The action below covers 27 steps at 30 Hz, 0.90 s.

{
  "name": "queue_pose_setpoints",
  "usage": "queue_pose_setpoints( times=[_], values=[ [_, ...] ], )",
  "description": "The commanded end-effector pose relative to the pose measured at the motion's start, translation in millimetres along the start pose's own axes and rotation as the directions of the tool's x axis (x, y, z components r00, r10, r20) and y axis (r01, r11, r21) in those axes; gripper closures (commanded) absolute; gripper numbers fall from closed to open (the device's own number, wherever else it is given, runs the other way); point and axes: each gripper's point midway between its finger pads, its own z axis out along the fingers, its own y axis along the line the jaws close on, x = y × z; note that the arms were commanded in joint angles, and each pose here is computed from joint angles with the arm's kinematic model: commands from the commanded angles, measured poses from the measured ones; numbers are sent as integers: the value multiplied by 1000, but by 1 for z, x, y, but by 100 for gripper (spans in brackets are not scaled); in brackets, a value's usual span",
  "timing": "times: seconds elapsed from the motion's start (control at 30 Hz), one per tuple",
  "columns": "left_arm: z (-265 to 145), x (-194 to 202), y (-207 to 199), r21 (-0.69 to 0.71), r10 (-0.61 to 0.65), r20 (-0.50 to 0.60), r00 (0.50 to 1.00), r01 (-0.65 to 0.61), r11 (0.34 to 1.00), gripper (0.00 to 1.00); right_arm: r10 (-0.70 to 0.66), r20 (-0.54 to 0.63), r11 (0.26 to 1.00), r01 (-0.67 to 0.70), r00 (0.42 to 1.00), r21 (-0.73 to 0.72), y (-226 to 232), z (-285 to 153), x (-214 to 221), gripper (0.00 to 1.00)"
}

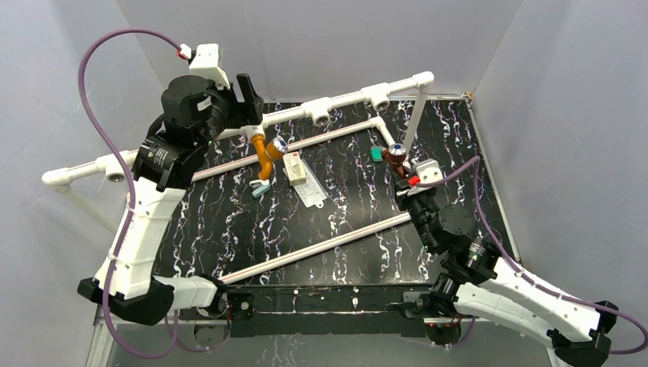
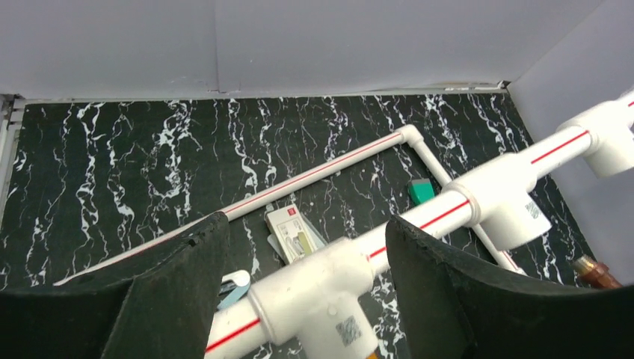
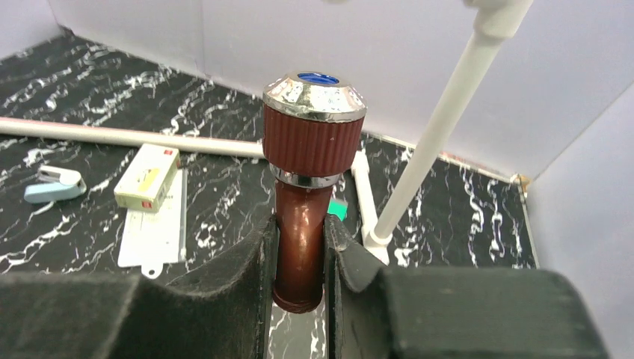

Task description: Install the water faucets

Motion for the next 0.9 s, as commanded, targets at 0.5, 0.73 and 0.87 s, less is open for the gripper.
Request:
queue_pose_setpoints(
  times=[0.5, 0.73, 0.87],
  values=[
    [68, 11, 22, -160, 67, 50, 997, -58, 985, 26, 82, 308, 997, -83, 948, -10, -23, 33, -47, 99],
    [78, 32, 38, -230, 122, 0, 993, -119, 966, 26, 161, 323, 985, -130, 932, -115, -20, 35, -47, 99],
    [82, 49, 50, -279, 156, -40, 987, -161, 947, 25, 182, 335, 978, -136, 924, -156, -14, 33, -52, 99]
  ],
)
